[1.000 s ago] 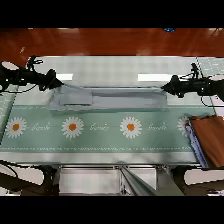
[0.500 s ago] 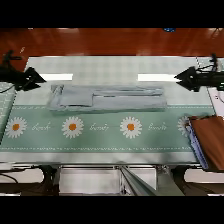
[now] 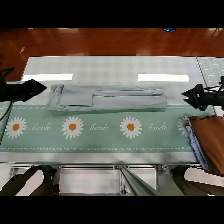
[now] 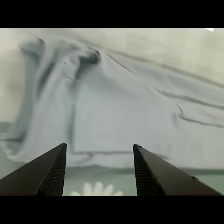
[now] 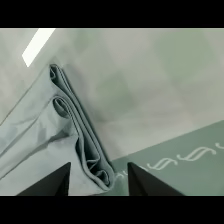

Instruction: Fold the shirts.

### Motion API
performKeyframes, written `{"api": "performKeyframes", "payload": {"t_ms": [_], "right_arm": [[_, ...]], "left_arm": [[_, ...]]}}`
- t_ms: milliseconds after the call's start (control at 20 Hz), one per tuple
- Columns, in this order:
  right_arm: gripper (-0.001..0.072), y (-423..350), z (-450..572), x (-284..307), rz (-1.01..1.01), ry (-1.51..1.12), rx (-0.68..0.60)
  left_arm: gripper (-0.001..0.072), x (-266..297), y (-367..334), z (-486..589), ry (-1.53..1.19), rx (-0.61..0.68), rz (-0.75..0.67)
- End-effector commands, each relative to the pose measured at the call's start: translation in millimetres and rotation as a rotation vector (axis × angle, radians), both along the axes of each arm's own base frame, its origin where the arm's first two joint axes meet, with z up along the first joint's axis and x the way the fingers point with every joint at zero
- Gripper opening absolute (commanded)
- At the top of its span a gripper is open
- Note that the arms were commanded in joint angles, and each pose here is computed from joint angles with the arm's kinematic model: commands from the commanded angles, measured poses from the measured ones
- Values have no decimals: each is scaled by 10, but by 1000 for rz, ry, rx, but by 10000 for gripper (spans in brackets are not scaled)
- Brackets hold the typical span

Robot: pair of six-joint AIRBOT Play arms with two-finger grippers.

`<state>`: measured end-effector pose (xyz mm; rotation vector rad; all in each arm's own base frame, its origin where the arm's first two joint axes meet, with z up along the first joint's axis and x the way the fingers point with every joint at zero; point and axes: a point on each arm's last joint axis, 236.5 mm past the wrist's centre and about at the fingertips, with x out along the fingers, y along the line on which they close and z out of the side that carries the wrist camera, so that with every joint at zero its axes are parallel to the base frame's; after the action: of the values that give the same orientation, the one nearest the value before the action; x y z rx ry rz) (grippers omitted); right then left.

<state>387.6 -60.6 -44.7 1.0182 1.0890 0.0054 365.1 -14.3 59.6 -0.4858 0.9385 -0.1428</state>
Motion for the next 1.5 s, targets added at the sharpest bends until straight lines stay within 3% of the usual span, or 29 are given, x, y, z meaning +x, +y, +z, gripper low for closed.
{"api": "performKeyframes", "payload": {"t_ms": [0, 200, 700, 750, 800, 850, 1100, 1200, 1250, 1300, 1450], "right_arm": [[420, 346, -382, 63, 2, 56, 127], [420, 735, -556, 178, 55, 73, 202], [404, 1243, -445, 839, 132, 17, 134], [306, 1261, -412, 895, 131, 2, 123], [132, 1282, -380, 914, 150, -12, 115], [25, 1323, -340, 902, 196, -35, 108], [24, 1257, 83, 690, 306, -77, 77], [24, 1213, 564, 564, 386, -187, 29], [24, 1156, 720, 477, 403, -209, -17], [24, 1091, 848, 352, 417, -210, -65], [24, 1096, 1220, -69, 470, -232, -161]], "left_arm": [[507, -51, -514, 22, -38, -91, -67], [507, 36, -731, 131, -93, -118, -86], [507, 37, -775, 132, -90, -133, -90], [507, 37, -775, 132, -90, -133, -90], [507, 36, -775, 131, -90, -133, -91], [507, 36, -775, 131, -90, -133, -91], [507, 32, -810, 142, -90, -143, -94], [497, 89, -965, 271, -107, -249, -72], [333, 130, -1047, 312, -115, -295, -64], [20, 165, -1161, 306, -124, -313, -82], [23, 133, -1820, 96, -60, -350, -227]]}}
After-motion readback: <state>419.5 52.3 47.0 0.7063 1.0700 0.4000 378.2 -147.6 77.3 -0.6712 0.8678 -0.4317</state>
